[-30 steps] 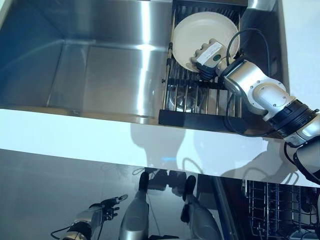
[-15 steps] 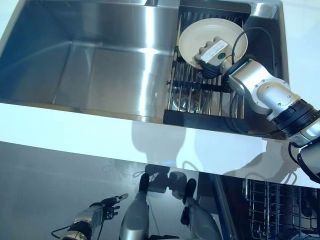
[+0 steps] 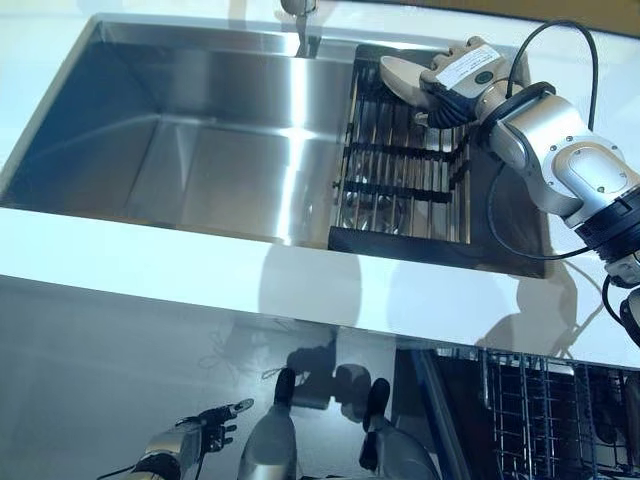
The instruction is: Take plates into dishwasher
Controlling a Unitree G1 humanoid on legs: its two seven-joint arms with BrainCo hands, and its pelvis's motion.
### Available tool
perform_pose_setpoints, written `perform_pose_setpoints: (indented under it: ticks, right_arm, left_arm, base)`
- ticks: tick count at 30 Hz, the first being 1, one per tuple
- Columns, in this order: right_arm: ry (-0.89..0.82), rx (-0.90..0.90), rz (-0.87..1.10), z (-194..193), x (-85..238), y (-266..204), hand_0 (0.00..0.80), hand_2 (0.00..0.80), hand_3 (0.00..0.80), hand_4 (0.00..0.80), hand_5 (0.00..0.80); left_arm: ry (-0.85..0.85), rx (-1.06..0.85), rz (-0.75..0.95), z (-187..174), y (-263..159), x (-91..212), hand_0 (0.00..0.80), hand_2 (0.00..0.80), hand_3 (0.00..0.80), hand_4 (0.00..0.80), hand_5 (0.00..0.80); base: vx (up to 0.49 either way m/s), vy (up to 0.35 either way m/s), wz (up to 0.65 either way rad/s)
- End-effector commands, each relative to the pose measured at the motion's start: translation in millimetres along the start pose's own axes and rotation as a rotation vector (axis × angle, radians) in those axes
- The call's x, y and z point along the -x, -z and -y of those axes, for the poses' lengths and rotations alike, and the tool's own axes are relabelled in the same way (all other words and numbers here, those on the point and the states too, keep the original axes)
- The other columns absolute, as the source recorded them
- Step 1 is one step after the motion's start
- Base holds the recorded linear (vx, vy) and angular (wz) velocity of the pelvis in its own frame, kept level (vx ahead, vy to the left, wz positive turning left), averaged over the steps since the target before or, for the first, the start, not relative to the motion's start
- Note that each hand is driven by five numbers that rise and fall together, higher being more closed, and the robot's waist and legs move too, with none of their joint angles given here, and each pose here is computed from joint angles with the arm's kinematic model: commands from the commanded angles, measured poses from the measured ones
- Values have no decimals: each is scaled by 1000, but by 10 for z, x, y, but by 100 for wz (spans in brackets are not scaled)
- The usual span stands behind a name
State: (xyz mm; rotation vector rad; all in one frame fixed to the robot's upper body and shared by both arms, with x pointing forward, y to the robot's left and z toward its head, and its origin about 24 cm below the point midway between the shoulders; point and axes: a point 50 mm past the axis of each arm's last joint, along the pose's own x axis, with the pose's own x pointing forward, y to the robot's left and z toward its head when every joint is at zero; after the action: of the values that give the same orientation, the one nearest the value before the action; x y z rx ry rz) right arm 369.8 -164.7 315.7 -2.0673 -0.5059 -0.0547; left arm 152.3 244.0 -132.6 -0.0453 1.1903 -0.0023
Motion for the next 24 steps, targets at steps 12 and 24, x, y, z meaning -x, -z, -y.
perform_pose_setpoints:
  ticks: [12,24]
  right_arm:
    - [119,-745,-293,201,35,676,800,800,800,800,800]
    - [58,-1608,-274,-259,131,634,800,800,800,800,800]
  left_arm:
    - [-44,-97,-126,-173,394,41,0,0,0,0,0]
    - [-48,-160,-160,-229,536,66,0,0,0,0,0]
  base:
    - [16,-10,-1]
    - [28,-28,-13]
